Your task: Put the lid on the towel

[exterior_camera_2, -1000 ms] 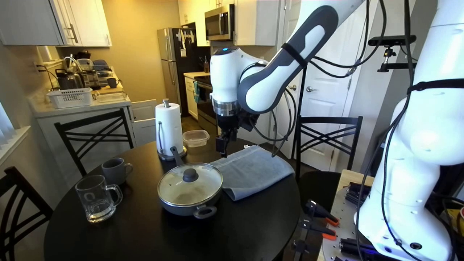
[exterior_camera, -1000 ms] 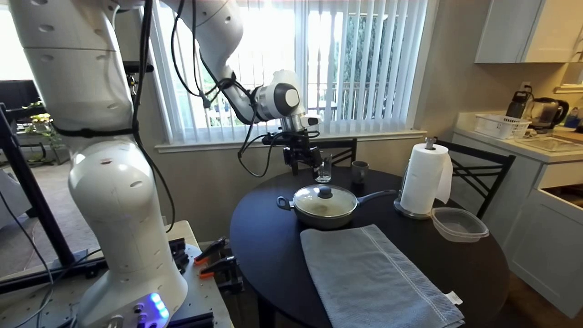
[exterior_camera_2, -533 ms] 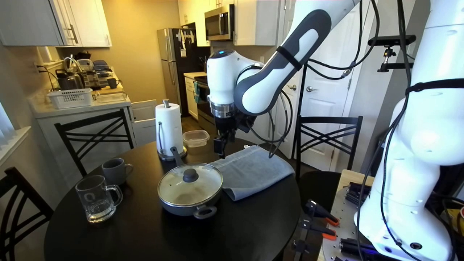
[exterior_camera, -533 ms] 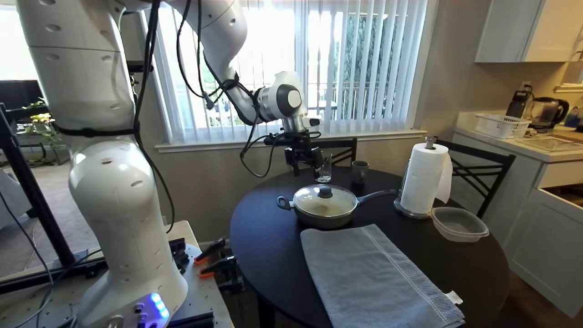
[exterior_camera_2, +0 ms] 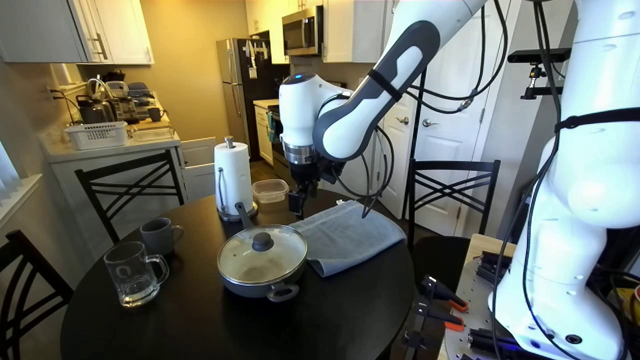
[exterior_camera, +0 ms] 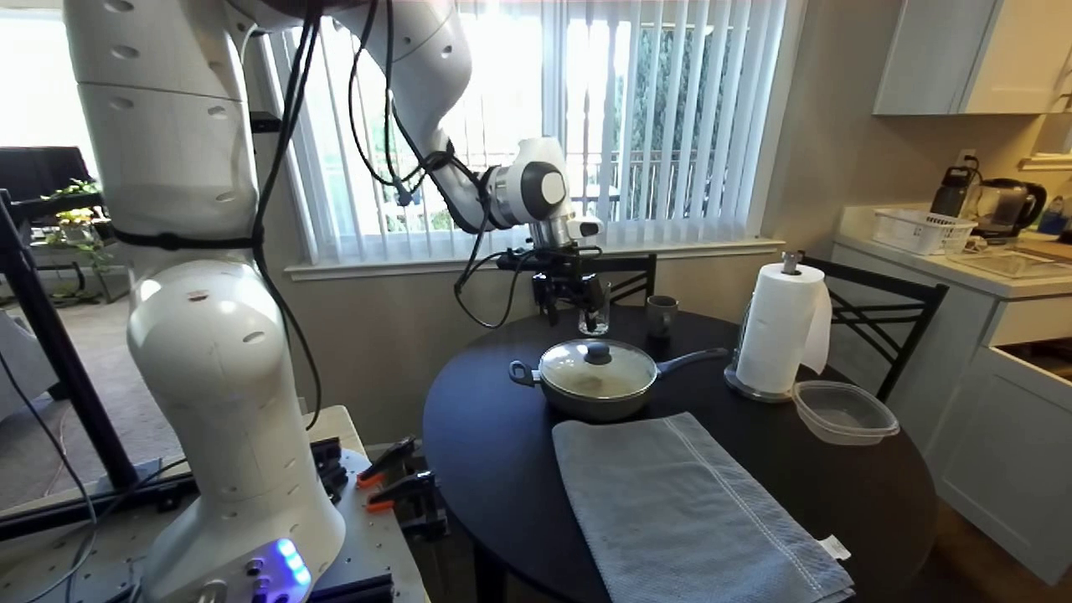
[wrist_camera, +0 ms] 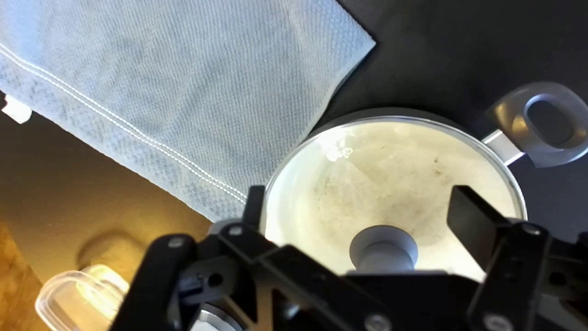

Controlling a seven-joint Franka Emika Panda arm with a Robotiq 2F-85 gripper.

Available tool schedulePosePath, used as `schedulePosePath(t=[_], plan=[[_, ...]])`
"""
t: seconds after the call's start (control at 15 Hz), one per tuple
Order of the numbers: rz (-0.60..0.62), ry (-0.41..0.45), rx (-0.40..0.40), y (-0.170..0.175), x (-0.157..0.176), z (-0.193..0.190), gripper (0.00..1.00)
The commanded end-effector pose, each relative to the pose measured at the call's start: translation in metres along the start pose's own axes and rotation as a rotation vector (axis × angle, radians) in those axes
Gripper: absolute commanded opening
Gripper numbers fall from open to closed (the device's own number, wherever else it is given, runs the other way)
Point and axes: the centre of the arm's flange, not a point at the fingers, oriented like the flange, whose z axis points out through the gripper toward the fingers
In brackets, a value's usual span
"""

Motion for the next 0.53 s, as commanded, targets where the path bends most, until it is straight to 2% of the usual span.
schedulePosePath(t=[0.0, 0.2, 0.47], plan=[[-0.051, 0.015, 0.103, -0.007, 0.038, 0.017, 1.00], [-0.071, -0.017, 0.186, -0.011, 0.060, 0.029, 1.00], [-0.089, -0.038, 0.195, -0.014, 0.082, 0.040, 1.00]])
